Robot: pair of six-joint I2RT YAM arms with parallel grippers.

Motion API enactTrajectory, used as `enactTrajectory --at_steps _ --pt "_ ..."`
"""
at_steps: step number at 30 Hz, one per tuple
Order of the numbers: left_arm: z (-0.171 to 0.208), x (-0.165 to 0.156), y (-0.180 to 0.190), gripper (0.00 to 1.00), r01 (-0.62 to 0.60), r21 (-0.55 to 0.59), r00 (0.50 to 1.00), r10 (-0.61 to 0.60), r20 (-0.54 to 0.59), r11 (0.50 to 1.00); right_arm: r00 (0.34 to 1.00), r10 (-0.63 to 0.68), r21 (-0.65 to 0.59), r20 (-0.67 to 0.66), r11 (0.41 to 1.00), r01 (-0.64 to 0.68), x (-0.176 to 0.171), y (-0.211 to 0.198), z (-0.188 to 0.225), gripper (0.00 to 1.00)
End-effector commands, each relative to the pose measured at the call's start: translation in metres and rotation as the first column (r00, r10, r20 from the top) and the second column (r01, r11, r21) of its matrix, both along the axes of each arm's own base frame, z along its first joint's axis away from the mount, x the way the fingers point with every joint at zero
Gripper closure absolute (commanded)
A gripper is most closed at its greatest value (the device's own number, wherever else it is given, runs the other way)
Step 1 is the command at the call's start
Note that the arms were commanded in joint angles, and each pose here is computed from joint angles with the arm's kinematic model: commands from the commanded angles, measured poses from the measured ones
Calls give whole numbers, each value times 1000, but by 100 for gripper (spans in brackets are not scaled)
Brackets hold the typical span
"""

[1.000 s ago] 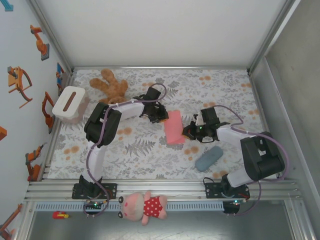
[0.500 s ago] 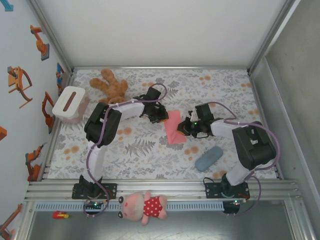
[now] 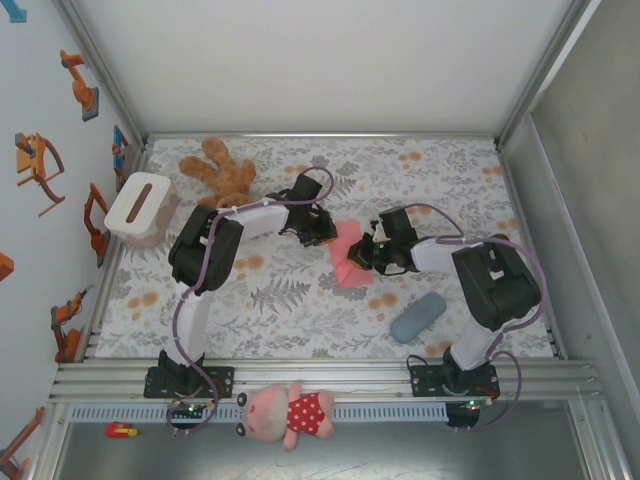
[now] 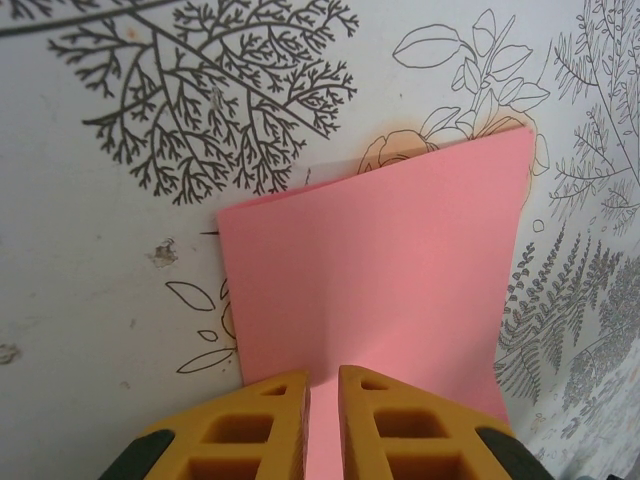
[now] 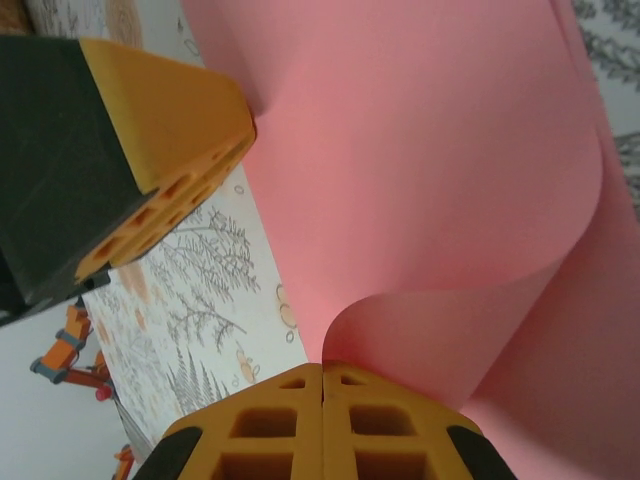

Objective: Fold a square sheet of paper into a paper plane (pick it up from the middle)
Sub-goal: Fold the triangle a second time at the center of the table.

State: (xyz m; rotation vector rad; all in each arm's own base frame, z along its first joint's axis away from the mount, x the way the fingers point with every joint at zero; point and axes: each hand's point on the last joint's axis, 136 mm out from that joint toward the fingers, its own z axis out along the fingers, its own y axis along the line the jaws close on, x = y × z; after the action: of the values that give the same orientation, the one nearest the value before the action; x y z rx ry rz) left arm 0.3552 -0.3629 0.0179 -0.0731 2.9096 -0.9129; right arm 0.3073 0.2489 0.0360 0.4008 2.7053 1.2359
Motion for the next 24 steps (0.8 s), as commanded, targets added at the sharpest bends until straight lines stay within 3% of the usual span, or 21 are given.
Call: enactTrajectory --at_steps 1,24 --pt "-18 -14 7 85 21 39 998 -19 -60 999 999 -28 17 24 999 28 12 8 2 100" --pt "-18 -16 7 85 21 33 998 -19 -64 999 1000 -17 -39 -2 999 17 6 4 -9 100"
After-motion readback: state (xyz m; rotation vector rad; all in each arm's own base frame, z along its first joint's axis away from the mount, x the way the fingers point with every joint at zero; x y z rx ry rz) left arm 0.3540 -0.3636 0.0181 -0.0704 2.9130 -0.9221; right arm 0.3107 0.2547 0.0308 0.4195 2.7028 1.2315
